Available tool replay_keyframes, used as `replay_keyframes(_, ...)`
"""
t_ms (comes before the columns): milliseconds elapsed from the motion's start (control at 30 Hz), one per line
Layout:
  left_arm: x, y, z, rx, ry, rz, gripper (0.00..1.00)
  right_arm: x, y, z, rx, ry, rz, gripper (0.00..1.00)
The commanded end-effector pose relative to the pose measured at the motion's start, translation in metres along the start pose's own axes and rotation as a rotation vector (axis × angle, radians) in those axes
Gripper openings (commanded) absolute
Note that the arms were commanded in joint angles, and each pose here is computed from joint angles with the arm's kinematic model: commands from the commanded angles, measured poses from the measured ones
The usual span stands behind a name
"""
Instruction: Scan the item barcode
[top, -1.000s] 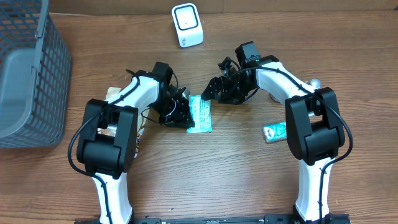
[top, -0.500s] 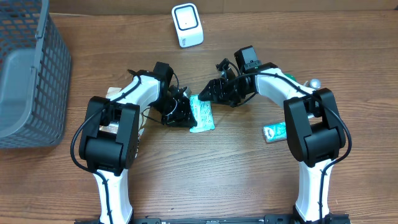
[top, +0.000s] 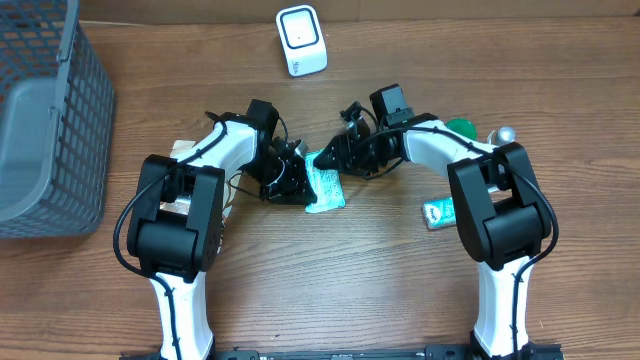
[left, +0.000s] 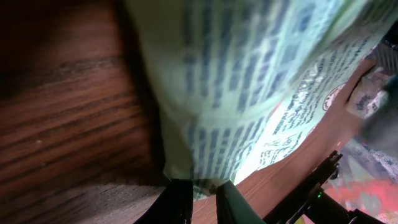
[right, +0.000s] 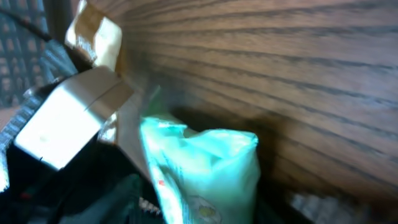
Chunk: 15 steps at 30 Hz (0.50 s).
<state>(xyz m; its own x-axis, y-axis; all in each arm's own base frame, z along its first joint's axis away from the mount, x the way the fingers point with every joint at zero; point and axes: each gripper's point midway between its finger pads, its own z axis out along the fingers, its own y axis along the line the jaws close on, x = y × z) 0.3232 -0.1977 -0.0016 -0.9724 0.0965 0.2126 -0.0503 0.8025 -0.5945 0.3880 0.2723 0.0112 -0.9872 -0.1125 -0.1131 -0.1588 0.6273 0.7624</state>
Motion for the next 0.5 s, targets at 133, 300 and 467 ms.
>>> replay_keyframes(133, 0.008, 0.054, 0.03, -0.182, 0.057, -0.056, 0.19, 0.015, -0.044, 0.013, 0.179, 0.005, 0.088, 0.32)
replay_keyframes(300, 0.013, 0.055, 0.029, -0.185, 0.079, -0.043, 0.16, 0.012, -0.05, 0.008, 0.18, -0.008, 0.102, 0.27)
replay_keyframes(467, 0.015, 0.063, 0.022, -0.185, 0.087, -0.064, 0.16, 0.011, -0.05, 0.007, 0.18, -0.01, 0.096, 0.15)
